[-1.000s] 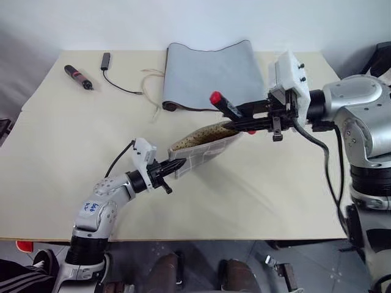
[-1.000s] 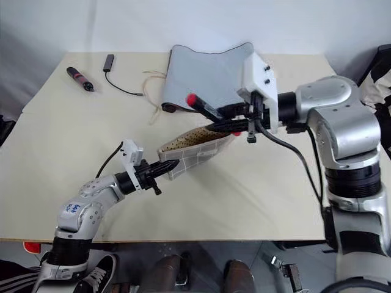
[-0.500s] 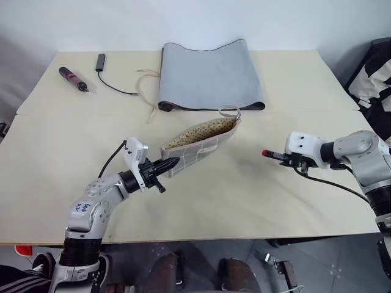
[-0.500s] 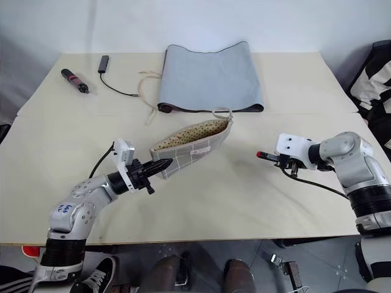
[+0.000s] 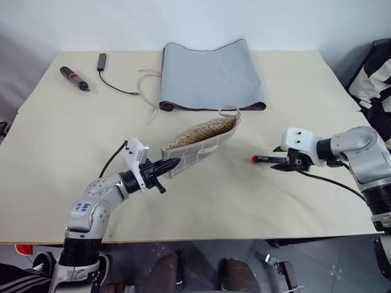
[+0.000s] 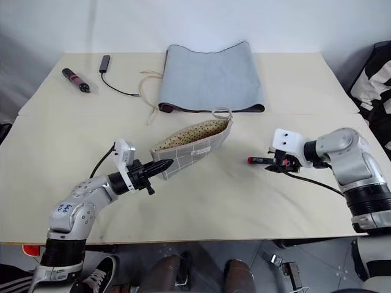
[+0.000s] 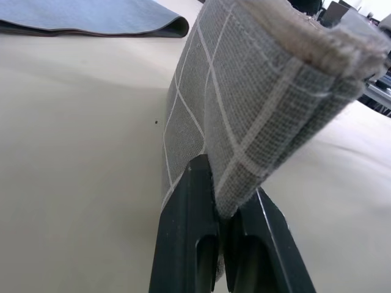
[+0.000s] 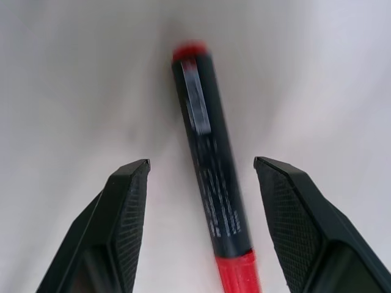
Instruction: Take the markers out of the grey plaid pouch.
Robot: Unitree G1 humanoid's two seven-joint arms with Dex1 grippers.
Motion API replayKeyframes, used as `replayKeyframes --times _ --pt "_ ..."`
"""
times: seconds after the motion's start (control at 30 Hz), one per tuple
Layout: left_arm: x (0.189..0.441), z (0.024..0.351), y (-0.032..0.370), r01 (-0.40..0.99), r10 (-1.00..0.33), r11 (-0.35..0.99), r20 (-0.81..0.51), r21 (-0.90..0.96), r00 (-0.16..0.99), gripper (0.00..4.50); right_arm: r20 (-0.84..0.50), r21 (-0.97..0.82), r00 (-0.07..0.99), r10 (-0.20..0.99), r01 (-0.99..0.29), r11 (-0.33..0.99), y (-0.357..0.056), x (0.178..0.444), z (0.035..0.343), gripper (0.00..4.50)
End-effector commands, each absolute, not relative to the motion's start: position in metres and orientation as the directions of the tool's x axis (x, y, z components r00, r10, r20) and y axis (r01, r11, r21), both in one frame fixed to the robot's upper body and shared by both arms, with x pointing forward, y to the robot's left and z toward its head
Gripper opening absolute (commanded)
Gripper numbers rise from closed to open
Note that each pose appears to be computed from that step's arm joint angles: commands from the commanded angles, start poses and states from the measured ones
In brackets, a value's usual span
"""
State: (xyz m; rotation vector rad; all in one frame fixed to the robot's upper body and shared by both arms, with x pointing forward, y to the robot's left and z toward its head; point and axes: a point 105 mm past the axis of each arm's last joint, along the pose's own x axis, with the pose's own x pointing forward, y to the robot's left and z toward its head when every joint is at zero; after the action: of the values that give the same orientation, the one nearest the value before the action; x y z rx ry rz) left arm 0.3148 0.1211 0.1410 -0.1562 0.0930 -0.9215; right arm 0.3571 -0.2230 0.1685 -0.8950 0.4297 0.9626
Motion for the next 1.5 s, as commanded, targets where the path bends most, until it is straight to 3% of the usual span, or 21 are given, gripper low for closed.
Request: replayKeyframes --times 0.03,0.1,0.23,0.4,0.57,0.77,0.93,1.1,1.43,1.5 --pt "0.310 0.153 0.114 0.815 -0.822 0.559 0.026 -0.150 0.569 0.00 -0.562 -0.508 0.549 0.618 -0.819 0.265 -0.207 0.351 0.222 2.85" --pt "0.310 0.153 0.114 0.816 -0.823 0.558 0.028 -0.151 0.567 0.00 -0.490 -0.507 0.538 0.686 -0.816 0.278 -0.190 0.348 0.242 2.48" --pt "0.311 0.153 0.111 0.819 -0.827 0.552 0.028 -0.155 0.562 0.00 -0.479 -0.620 0.482 0.734 -0.777 0.106 -0.147 0.336 0.257 1.32" --pt "0.312 0.152 0.106 0.828 -0.836 0.538 0.027 -0.158 0.549 0.00 -0.389 -0.651 0.271 0.881 -0.757 -0.055 -0.072 0.313 0.283 1.32" --pt "0.309 0.155 0.101 0.840 -0.848 0.521 0.022 -0.155 0.530 0.00 -0.425 -0.660 0.196 0.884 -0.735 -0.155 -0.044 0.310 0.265 1.32" --pt "0.303 0.158 0.097 0.851 -0.860 0.500 0.024 -0.164 0.510 0.00 -0.462 -0.668 0.236 0.855 -0.726 -0.161 -0.046 0.325 0.253 1.32" --pt "0.298 0.158 0.095 0.858 -0.870 0.482 0.018 -0.180 0.493 0.00 -0.415 -0.653 0.215 0.884 -0.748 -0.124 -0.042 0.326 0.266 1.32" --pt "0.298 0.157 0.094 0.859 -0.873 0.475 0.019 -0.189 0.487 0.00 -0.503 -0.668 0.298 0.811 -0.730 -0.146 -0.057 0.343 0.248 1.32" --pt "0.300 0.156 0.094 0.859 -0.871 0.482 0.009 -0.170 0.491 0.00 -0.391 -0.640 0.264 0.882 -0.766 -0.055 -0.056 0.336 0.279 1.32" --pt "0.300 0.156 0.094 0.859 -0.871 0.483 0.007 -0.167 0.491 0.00 -0.305 -0.620 0.245 0.920 -0.785 0.004 -0.053 0.334 0.295 1.32"
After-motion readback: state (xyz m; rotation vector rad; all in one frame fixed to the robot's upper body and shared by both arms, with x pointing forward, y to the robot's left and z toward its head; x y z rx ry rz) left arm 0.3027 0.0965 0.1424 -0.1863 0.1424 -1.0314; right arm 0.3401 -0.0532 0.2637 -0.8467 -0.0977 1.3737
